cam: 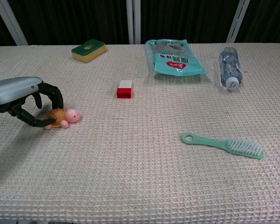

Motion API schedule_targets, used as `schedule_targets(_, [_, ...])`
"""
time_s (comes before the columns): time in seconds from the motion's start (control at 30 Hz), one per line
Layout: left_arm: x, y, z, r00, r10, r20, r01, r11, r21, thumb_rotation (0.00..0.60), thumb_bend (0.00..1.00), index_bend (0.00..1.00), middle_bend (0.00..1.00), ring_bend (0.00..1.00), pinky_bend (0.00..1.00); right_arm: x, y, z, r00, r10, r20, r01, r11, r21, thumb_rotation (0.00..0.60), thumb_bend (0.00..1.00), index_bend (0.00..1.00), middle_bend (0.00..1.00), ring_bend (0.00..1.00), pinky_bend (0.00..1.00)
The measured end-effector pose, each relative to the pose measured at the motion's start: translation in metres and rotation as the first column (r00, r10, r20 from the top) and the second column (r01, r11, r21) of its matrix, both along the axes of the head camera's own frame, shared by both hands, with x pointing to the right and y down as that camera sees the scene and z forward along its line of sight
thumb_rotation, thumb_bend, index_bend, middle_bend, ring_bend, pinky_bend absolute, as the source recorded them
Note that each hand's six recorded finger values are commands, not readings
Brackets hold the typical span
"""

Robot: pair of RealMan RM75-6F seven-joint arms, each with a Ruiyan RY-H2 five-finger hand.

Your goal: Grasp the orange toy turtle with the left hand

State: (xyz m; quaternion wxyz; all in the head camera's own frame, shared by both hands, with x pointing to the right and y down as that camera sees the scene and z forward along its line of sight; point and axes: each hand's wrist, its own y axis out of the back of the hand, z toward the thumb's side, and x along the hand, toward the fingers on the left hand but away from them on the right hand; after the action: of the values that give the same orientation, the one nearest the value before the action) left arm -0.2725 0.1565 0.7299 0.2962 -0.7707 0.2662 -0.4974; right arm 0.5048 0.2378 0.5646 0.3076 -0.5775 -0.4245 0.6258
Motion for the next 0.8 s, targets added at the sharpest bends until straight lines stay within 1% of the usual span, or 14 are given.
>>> schedule_targets(0.1, [0.0, -0.001, 0.002, 1.0, -0.004, 0.01, 0.004, 1.0, 0.01, 0.6, 0.39, 0.64, 0.64, 0.45, 0.53, 0.0, 0.0, 0.0, 1.0, 0.001, 0.0, -0.001, 1.0, -0.002, 0.6, 0.17, 0.0, 0.0, 0.0, 0.0])
schedule_targets(0.2, [0.0, -0.001, 0.003, 1.0, -0.012, 0.015, 0.012, 1.0, 0.013, 0.6, 0.41, 0.72, 0.73, 0.53, 0.57, 0.001, 0.0, 0.001, 1.0, 0.001, 0.0, -0.001, 1.0, -0.003, 0.6, 0.17, 0.0, 0.0, 0.0, 0.0])
schedule_targets(0.27, [0.0, -0.001, 0.004, 1.0, -0.012, 0.019, 0.012, 1.0, 0.015, 0.6, 0.41, 0.74, 0.75, 0.55, 0.58, 0.001, 0.0, 0.0, 1.0, 0.002, 0.0, -0.002, 1.0, -0.002, 0.6, 0.17, 0.0, 0.0, 0.0, 0.0])
schedule_targets(0.43, [0.0, -0.001, 0.004, 0.999, -0.012, 0.031, 0.011, 1.0, 0.02, 0.6, 0.41, 0.75, 0.75, 0.56, 0.58, 0.001, 0.0, 0.0, 1.0, 0.002, 0.0, -0.002, 1.0, 0.001, 0.6, 0.17, 0.0, 0.0, 0.0, 0.0])
schedule_targets(0.5, [-0.001, -0.002, 0.004, 0.999, -0.013, 0.033, 0.013, 1.0, 0.023, 0.6, 0.41, 0.75, 0.75, 0.56, 0.57, 0.001, 0.0, -0.001, 1.0, 0.002, 0.0, -0.002, 1.0, 0.002, 0.6, 0.17, 0.0, 0.0, 0.0, 0.0])
schedule_targets(0.53, [-0.001, -0.002, 0.003, 0.999, -0.016, 0.031, 0.015, 1.0, 0.026, 0.6, 0.4, 0.73, 0.74, 0.55, 0.57, 0.001, 0.0, -0.001, 1.0, 0.002, 0.0, -0.002, 1.0, 0.003, 0.6, 0.17, 0.0, 0.0, 0.0, 0.0])
schedule_targets(0.57, [0.0, -0.002, 0.003, 0.999, -0.018, 0.029, 0.017, 0.999, 0.028, 0.6, 0.4, 0.66, 0.72, 0.52, 0.56, 0.001, 0.0, -0.001, 1.0, 0.003, 0.0, -0.003, 1.0, 0.005, 0.6, 0.17, 0.0, 0.0, 0.0, 0.0])
schedule_targets(0.6, [0.0, -0.002, 0.002, 1.0, -0.017, 0.025, 0.017, 0.999, 0.03, 0.6, 0.39, 0.58, 0.67, 0.47, 0.55, 0.001, 0.0, -0.001, 1.0, 0.003, 0.0, -0.003, 1.0, 0.005, 0.6, 0.17, 0.0, 0.0, 0.0, 0.0])
schedule_targets(0.63, [0.0, -0.002, 0.001, 1.0, -0.013, 0.021, 0.012, 0.999, 0.029, 0.6, 0.38, 0.45, 0.58, 0.39, 0.52, 0.001, 0.0, -0.002, 1.0, 0.003, 0.0, -0.003, 1.0, 0.007, 0.6, 0.17, 0.0, 0.0, 0.0, 0.0])
schedule_targets(0.67, [-0.001, -0.002, -0.001, 1.0, -0.008, 0.019, 0.007, 1.0, 0.028, 0.6, 0.36, 0.3, 0.45, 0.27, 0.45, 0.001, -0.001, -0.002, 1.0, 0.003, 0.0, -0.003, 1.0, 0.009, 0.6, 0.17, 0.0, 0.0, 0.0, 0.0])
schedule_targets(0.7, [-0.002, -0.001, -0.002, 1.0, -0.002, 0.019, 0.001, 1.0, 0.026, 0.6, 0.34, 0.2, 0.33, 0.18, 0.37, 0.001, -0.001, -0.003, 1.0, 0.002, 0.0, -0.002, 1.0, 0.01, 0.6, 0.17, 0.0, 0.0, 0.0, 0.0])
schedule_targets(0.73, [-0.004, -0.001, -0.005, 1.0, 0.006, 0.02, -0.007, 1.0, 0.024, 0.6, 0.34, 0.15, 0.25, 0.12, 0.31, 0.001, -0.001, -0.003, 1.0, 0.002, 0.0, -0.002, 1.0, 0.011, 0.6, 0.17, 0.0, 0.0, 0.0, 0.0])
schedule_targets(0.77, [-0.005, -0.001, -0.007, 1.0, 0.012, 0.019, -0.012, 1.0, 0.025, 0.6, 0.32, 0.1, 0.16, 0.05, 0.2, 0.001, -0.001, -0.004, 1.0, 0.002, -0.001, -0.002, 1.0, 0.013, 0.6, 0.17, 0.0, 0.0, 0.0, 0.0])
schedule_targets(0.8, [-0.007, -0.002, -0.01, 1.0, 0.016, 0.019, -0.017, 0.999, 0.03, 0.6, 0.31, 0.08, 0.09, 0.02, 0.11, 0.001, -0.001, -0.004, 1.0, 0.003, 0.0, -0.003, 1.0, 0.013, 0.6, 0.17, 0.0, 0.0, 0.0, 0.0])
